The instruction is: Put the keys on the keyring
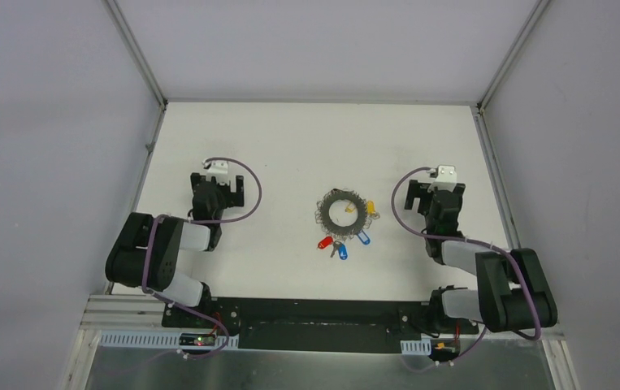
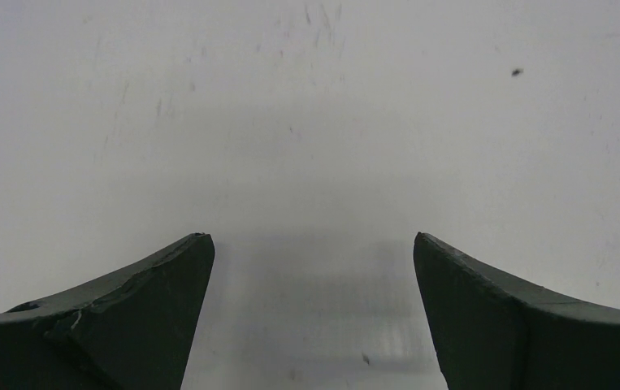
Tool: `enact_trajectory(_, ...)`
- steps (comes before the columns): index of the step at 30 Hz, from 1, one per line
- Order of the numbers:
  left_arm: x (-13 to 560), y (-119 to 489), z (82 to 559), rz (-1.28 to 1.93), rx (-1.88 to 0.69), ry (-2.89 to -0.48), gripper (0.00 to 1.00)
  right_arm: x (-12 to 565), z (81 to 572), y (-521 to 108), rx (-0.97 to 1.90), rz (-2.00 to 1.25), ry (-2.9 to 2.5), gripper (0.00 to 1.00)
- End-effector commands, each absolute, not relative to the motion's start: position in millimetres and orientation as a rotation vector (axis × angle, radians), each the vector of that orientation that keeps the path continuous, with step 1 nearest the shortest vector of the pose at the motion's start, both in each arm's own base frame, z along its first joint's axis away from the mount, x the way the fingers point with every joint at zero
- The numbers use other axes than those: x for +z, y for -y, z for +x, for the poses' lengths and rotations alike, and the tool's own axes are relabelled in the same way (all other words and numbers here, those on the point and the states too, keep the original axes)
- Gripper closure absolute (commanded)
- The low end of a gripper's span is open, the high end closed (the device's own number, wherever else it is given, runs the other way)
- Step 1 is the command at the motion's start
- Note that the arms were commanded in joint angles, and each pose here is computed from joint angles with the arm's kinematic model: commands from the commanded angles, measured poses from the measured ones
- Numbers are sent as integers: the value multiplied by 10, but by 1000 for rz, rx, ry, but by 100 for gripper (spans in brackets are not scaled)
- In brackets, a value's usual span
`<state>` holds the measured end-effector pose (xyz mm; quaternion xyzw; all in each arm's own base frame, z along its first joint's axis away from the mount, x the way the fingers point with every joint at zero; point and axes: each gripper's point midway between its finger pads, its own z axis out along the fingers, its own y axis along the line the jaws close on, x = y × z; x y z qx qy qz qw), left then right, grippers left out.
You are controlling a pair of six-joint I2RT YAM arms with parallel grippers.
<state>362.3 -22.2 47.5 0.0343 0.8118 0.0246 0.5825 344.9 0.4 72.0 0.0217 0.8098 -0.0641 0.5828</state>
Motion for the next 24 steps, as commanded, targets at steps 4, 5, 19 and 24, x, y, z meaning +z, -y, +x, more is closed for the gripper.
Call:
enact_trajectory(4, 689, 115, 3837, 7, 96, -1850, 1, 939, 3677, -118, -85, 11, -1791, 0)
enact_trajectory(5, 686, 117, 3823, 5, 95, -1855, 1, 929, 3672, -78, -90, 52, -1765, 0)
enact_trajectory(19, 687, 115, 3829, 6, 96, -1853, 1, 661, 3814, 143, -160, 206, -1820, 0)
enact_trajectory(24, 685, 116, 3829, 6, 95, -1854, 1, 672, 3820, 138, -158, 203, -1812, 0)
